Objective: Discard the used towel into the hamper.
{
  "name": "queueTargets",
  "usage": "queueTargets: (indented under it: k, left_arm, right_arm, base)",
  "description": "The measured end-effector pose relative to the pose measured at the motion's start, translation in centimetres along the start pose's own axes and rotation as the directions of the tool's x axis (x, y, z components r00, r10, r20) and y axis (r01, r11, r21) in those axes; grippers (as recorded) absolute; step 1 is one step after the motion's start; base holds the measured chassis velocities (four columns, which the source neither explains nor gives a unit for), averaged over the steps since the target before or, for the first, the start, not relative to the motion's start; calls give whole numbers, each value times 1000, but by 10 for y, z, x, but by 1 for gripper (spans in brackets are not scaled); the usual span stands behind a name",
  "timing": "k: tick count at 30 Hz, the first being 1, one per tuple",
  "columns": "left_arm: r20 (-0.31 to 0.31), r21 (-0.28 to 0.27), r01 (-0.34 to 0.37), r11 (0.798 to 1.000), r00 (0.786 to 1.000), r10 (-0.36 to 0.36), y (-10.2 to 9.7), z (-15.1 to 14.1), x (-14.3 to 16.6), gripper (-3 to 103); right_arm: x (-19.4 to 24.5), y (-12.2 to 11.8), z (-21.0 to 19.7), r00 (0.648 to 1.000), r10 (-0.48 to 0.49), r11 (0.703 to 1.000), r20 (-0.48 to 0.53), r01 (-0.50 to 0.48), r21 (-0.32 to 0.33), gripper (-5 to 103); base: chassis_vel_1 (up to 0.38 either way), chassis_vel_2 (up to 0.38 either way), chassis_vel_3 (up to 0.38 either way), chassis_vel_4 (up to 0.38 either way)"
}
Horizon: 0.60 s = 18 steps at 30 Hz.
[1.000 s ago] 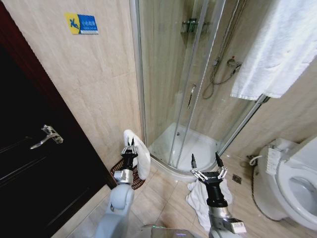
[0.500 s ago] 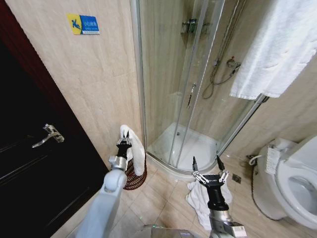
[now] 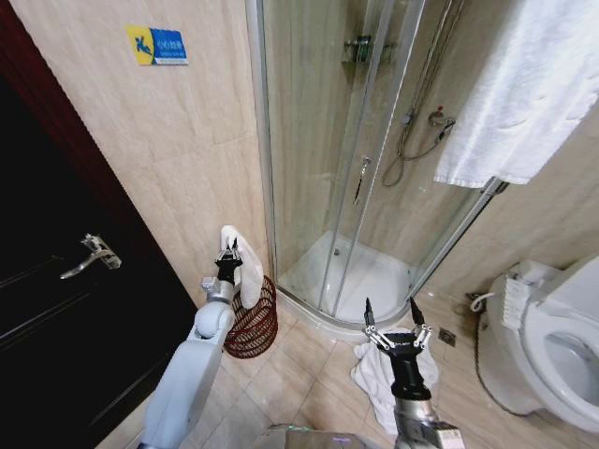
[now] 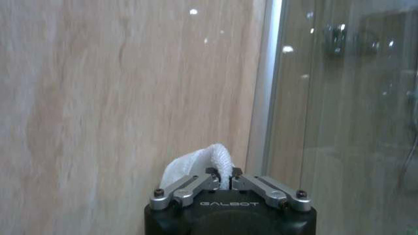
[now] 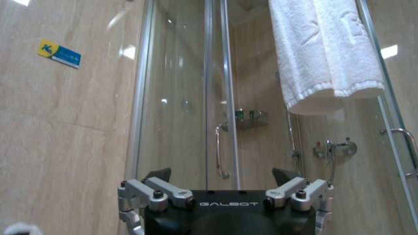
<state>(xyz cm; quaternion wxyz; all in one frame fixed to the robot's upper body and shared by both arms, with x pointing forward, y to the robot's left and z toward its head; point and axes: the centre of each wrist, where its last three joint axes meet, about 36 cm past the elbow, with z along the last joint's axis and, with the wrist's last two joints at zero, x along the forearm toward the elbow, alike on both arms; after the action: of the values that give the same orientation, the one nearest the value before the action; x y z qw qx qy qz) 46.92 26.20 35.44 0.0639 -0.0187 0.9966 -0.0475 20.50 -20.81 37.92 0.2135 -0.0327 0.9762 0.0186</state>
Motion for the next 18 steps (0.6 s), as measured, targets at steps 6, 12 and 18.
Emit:
queueTargets:
  k: [6, 12, 18]
  left_arm:
    - [-64, 6, 2, 1000, 998, -1, 3, 34, -3, 5]
    - [-142, -2, 2, 1000, 990, -3, 6, 63, -2, 5]
    - [-217, -16, 4, 1000, 976, -7, 0, 90, 4, 5]
  right_arm:
    - [-3, 0, 3, 1000, 12, 1000, -12, -13, -13, 100]
    - [-7, 3, 1, 1000, 18, 1000, -1, -18, -19, 100]
    - [-5, 2, 0, 1000, 28, 999, 9, -28, -23, 100]
  base:
    - [0, 0, 0, 0]
    - [0, 0, 0, 0]
    - [0, 0, 0, 0]
